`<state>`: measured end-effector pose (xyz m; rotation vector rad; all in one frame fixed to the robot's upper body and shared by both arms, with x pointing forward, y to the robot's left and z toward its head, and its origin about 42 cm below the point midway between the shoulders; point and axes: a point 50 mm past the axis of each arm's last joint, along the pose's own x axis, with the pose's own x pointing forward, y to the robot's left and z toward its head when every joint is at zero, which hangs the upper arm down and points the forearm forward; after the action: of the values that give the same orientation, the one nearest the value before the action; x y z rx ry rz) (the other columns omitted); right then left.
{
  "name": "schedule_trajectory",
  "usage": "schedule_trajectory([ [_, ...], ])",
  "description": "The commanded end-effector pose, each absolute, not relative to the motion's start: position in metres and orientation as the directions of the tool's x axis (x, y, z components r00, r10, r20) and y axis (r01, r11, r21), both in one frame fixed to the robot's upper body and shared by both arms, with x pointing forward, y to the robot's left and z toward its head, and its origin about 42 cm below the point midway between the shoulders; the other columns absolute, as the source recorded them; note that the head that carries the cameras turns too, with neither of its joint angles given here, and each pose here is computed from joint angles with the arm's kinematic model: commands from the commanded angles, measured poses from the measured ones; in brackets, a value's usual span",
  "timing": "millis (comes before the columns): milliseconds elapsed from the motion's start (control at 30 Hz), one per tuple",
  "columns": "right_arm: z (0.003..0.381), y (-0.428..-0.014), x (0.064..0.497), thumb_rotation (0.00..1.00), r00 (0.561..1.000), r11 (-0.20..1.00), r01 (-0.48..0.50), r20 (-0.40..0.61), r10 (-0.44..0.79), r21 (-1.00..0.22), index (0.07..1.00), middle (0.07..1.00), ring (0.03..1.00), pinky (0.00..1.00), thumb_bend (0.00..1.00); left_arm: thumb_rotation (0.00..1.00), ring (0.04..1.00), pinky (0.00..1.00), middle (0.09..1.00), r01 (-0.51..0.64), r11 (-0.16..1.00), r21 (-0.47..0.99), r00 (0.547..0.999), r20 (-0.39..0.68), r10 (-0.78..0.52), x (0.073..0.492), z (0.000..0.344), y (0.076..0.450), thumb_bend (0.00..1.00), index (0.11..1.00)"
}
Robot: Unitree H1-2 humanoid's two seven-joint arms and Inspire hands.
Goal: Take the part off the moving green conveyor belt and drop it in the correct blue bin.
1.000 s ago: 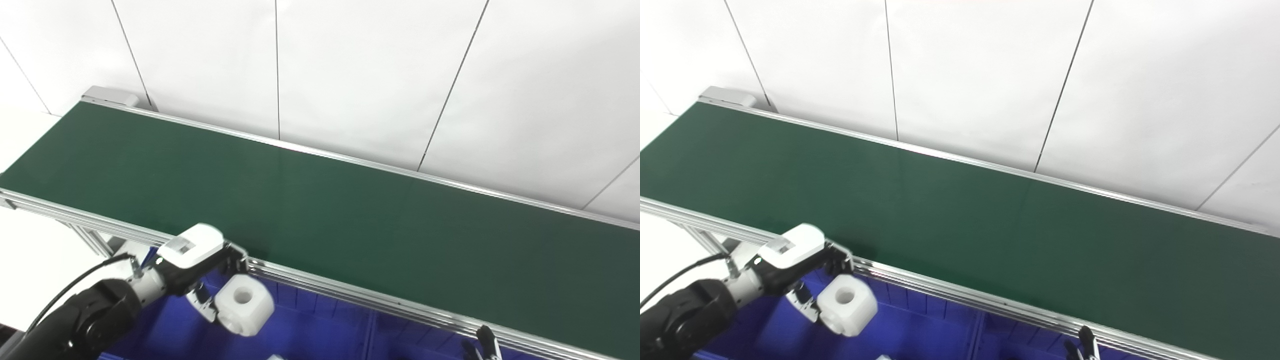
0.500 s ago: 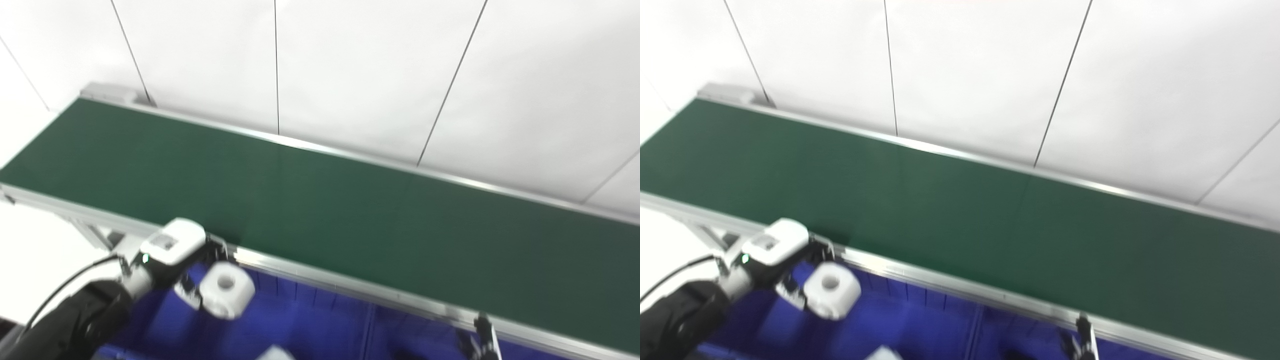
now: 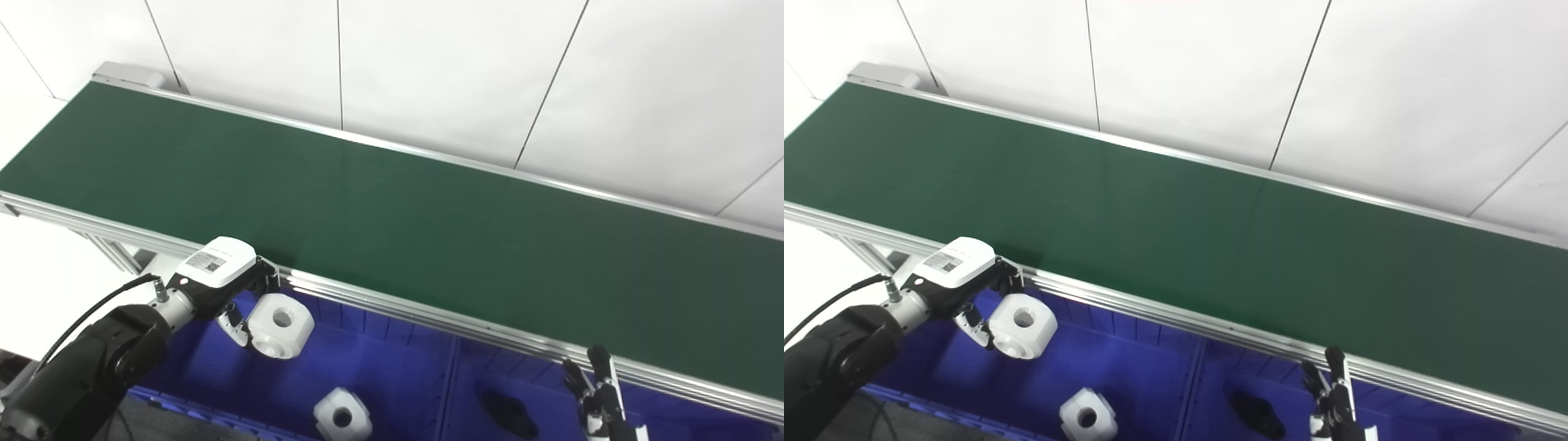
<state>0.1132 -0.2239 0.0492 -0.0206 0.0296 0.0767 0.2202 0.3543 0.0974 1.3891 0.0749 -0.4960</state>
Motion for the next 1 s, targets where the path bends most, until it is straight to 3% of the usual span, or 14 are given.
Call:
schedule_trajectory([
  [0,0.059,-0.224,0.117,0.89,0.997,0.997,-0.080,0.000,0.080,-0.016,1.000,1.000,0.901,0.90,0.72,0.00,0.471,0.42,0.494,0.342,0.091,0.935,0.904,-0.302,-0.302,0.230,0.116,0.359,0.52,0.483],
  [67,0.059,-0.223,0.117,0.89,0.997,0.997,-0.080,-0.002,0.080,-0.020,1.000,1.000,0.901,0.90,0.72,0.00,0.459,0.41,0.489,0.369,0.107,0.923,0.898,-0.324,-0.299,0.230,0.116,0.359,0.52,0.486],
  [133,0.059,-0.222,0.117,0.89,0.997,0.997,-0.079,-0.002,0.079,-0.019,1.000,1.000,0.901,0.89,0.72,0.03,0.534,0.47,0.556,0.429,0.123,0.895,0.877,-0.380,-0.295,0.230,0.117,0.360,0.52,0.483],
  [167,0.059,-0.222,0.117,0.90,0.997,0.997,-0.079,-0.002,0.079,-0.020,1.000,1.000,0.902,0.89,0.72,0.11,0.604,0.52,0.621,0.468,0.130,0.874,0.859,-0.416,-0.299,0.229,0.120,0.359,0.74,0.559],
  [233,0.059,-0.221,0.117,0.90,0.997,0.997,-0.081,-0.004,0.081,-0.020,1.000,1.000,0.905,0.89,0.72,0.28,0.813,0.74,0.810,0.572,0.131,0.810,0.799,-0.514,-0.311,0.227,0.127,0.357,0.95,0.748],
  [300,0.059,-0.221,0.117,0.90,0.997,0.997,-0.081,-0.003,0.081,-0.018,1.000,1.000,0.907,0.90,0.72,0.41,0.938,0.85,0.939,0.648,0.140,0.748,0.743,-0.582,-0.329,0.226,0.132,0.356,0.99,0.873],
  [333,0.059,-0.221,0.117,0.90,0.997,0.997,-0.081,-0.002,0.081,-0.018,1.000,1.000,0.908,0.90,0.72,0.42,0.971,0.86,0.980,0.672,0.154,0.725,0.726,-0.601,-0.335,0.225,0.133,0.355,1.00,0.911],
  [533,0.058,-0.220,0.117,0.90,0.997,0.997,-0.079,-0.002,0.079,-0.014,1.000,0.999,0.907,0.90,0.73,0.38,0.988,0.92,1.000,0.723,0.200,0.661,0.678,-0.624,-0.390,0.227,0.141,0.352,1.00,0.945],
  [633,0.058,-0.220,0.117,0.91,0.997,0.997,-0.077,-0.003,0.077,-0.020,1.000,0.999,0.903,0.89,0.74,0.37,0.975,0.90,0.985,0.729,0.209,0.652,0.668,-0.613,-0.421,0.227,0.146,0.351,1.00,0.944],
  [767,0.059,-0.218,0.117,0.90,0.997,0.997,-0.075,-0.002,0.075,-0.010,0.998,0.991,0.897,0.89,0.75,0.35,0.968,0.87,0.973,0.710,0.272,0.649,0.683,-0.543,-0.488,0.211,0.172,0.336,1.00,0.941],
  [967,0.060,-0.213,0.118,0.91,0.997,0.997,-0.078,0.001,0.078,-0.028,1.000,0.989,0.892,0.88,0.74,0.37,0.954,0.83,0.965,0.651,0.504,0.567,0.741,-0.330,-0.585,0.179,0.191,0.319,1.00,0.942],
])
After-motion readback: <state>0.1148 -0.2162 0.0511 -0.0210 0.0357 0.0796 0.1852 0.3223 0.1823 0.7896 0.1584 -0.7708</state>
